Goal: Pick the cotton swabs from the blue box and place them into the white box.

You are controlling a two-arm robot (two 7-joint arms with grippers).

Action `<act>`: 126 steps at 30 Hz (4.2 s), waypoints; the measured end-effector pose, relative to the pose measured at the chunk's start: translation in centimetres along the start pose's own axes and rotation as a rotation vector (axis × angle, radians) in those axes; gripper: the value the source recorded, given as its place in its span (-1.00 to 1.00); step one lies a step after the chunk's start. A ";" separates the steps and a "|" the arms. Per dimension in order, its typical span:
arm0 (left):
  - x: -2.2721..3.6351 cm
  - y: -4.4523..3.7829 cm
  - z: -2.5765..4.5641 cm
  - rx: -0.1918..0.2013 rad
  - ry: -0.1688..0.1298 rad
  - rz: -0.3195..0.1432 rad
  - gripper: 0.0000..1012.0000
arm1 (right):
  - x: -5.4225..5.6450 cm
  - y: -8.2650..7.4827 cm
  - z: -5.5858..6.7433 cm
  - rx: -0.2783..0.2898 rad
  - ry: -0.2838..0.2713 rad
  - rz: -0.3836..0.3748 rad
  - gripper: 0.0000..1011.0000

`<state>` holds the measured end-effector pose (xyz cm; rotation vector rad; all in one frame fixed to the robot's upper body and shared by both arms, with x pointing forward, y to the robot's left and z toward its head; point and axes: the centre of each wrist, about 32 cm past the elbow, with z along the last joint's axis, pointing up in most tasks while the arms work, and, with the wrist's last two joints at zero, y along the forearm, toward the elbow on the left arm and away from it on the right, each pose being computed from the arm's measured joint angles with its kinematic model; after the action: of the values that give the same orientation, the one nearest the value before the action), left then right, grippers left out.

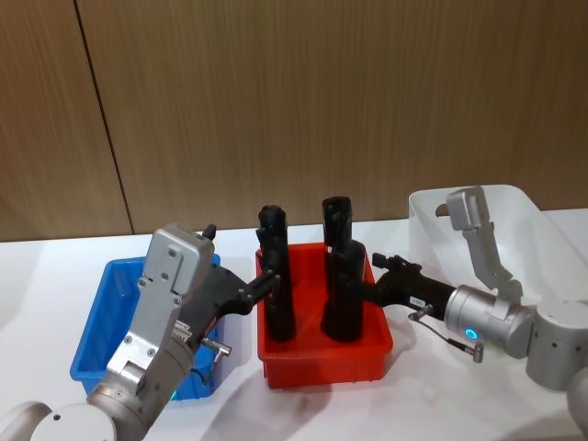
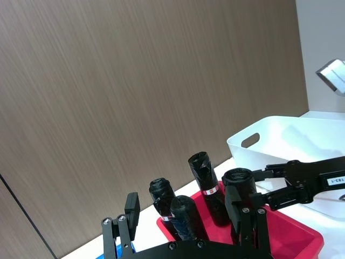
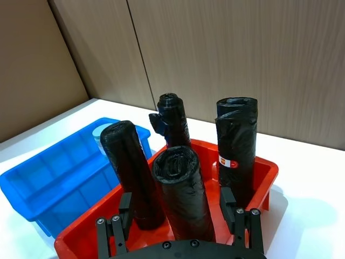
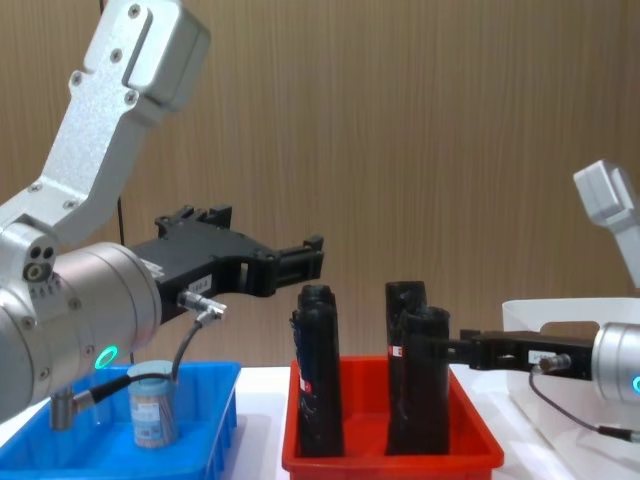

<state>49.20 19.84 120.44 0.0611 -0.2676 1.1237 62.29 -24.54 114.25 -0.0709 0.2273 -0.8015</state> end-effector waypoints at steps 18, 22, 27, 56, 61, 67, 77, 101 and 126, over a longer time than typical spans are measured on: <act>0.00 0.00 0.00 0.000 0.000 0.000 0.98 | 0.6 2.2 0.3 -0.024 -0.006 0.028 0.98; 0.00 0.00 0.00 0.000 0.000 0.000 0.98 | 0.8 2.6 0.3 -0.028 -0.007 0.027 0.98; 0.00 0.00 0.00 0.000 0.000 0.000 0.98 | 0.9 2.9 0.3 -0.031 -0.011 0.028 0.87; 0.00 0.00 0.00 0.000 0.000 0.000 0.98 | 0.9 3.4 1.6 0.018 -0.046 0.038 -0.18; 0.00 0.00 0.00 0.000 0.000 0.000 0.98 | 0.7 3.1 2.6 0.043 -0.062 0.035 -0.23; 0.00 0.00 0.00 0.000 0.000 0.000 0.97 | 0.2 2.3 4.4 0.085 -0.087 0.025 -0.28; 0.00 0.00 0.00 0.000 0.000 0.000 0.98 | -0.5 0.4 8.1 0.159 -0.137 -0.014 -0.30; 0.00 0.00 0.00 0.000 0.000 0.000 0.98 | -1.3 -3.9 13.1 0.209 -0.277 -0.237 -0.30; 0.00 0.00 0.00 0.000 0.000 0.000 0.98 | 2.1 -6.0 11.3 0.058 -0.278 -0.516 -0.30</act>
<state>49.20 19.84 120.44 0.0612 -0.2676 1.1237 62.06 -30.49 125.75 -0.1897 -0.0850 -1.2981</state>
